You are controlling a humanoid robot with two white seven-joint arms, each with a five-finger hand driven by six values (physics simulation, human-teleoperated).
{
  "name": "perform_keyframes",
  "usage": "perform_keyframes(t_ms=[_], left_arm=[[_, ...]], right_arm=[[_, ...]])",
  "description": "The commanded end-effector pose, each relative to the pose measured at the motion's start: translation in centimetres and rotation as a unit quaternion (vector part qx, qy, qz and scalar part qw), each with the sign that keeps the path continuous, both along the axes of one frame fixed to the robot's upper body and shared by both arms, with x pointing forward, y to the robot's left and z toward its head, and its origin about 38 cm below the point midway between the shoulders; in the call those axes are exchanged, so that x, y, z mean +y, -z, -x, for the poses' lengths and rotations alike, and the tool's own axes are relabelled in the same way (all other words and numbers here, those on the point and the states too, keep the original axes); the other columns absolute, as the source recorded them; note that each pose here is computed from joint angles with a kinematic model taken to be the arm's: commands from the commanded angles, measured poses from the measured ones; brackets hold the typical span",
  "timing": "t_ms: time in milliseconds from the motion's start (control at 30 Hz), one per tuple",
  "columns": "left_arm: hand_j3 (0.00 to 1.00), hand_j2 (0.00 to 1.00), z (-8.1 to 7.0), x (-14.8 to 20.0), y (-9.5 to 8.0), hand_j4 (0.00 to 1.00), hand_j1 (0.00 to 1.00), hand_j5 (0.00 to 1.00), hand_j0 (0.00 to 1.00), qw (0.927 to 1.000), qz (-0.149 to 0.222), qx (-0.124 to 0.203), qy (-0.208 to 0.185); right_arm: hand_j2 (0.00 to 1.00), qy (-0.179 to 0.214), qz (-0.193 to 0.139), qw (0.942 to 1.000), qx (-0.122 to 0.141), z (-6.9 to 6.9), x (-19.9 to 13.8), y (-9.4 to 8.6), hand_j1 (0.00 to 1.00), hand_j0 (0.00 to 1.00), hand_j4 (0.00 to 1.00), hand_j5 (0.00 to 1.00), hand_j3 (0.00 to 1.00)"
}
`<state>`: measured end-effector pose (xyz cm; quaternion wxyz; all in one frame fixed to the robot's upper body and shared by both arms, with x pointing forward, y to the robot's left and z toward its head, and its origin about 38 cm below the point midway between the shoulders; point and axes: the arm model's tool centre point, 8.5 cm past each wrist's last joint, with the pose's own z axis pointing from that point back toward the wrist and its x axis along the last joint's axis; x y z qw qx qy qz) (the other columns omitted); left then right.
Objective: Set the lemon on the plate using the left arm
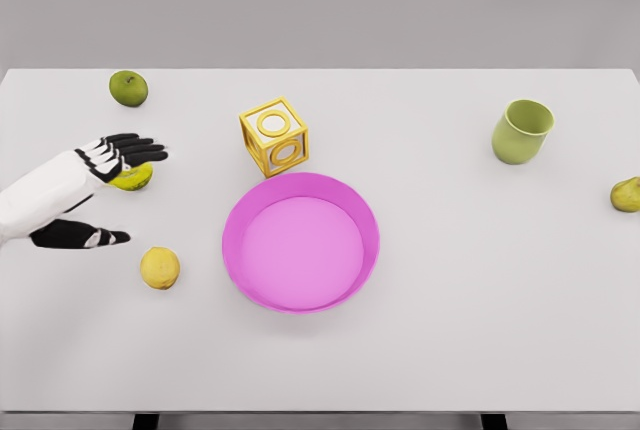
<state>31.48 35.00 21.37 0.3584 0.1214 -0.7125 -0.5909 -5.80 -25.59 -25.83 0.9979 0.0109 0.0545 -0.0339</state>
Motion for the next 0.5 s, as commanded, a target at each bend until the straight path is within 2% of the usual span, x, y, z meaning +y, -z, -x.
perform_keyframes(t_ms=[0, 100, 200, 467], left_arm=[[1.00, 1.00, 0.0, 0.9, -1.7, 1.00, 1.00, 1.00, 1.00, 0.9984, 0.052, 0.022, 0.007], [1.00, 1.00, 0.3, 0.7, -1.4, 1.00, 1.00, 1.00, 1.00, 0.9921, 0.101, 0.070, 0.022], [1.00, 1.00, 0.8, 0.8, -0.6, 1.00, 1.00, 1.00, 1.00, 0.9835, 0.121, 0.131, 0.034], [1.00, 1.00, 2.2, -0.4, 2.7, 1.00, 1.00, 1.00, 1.00, 0.9725, 0.121, 0.193, 0.049]], right_arm=[[1.00, 0.000, 0.000, 1.0000, 0.000, 0.0, 0.0, 0.0, 1.00, 1.00, 1.00, 1.00, 1.00], [1.00, 0.001, 0.000, 1.0000, 0.000, 0.0, 0.0, 0.0, 1.00, 1.00, 1.00, 1.00, 1.00], [1.00, 0.000, 0.000, 1.0000, 0.000, 0.0, 0.0, 0.0, 1.00, 1.00, 1.00, 1.00, 1.00], [1.00, 0.000, 0.000, 1.0000, 0.000, 0.0, 0.0, 0.0, 1.00, 1.00, 1.00, 1.00, 1.00]])
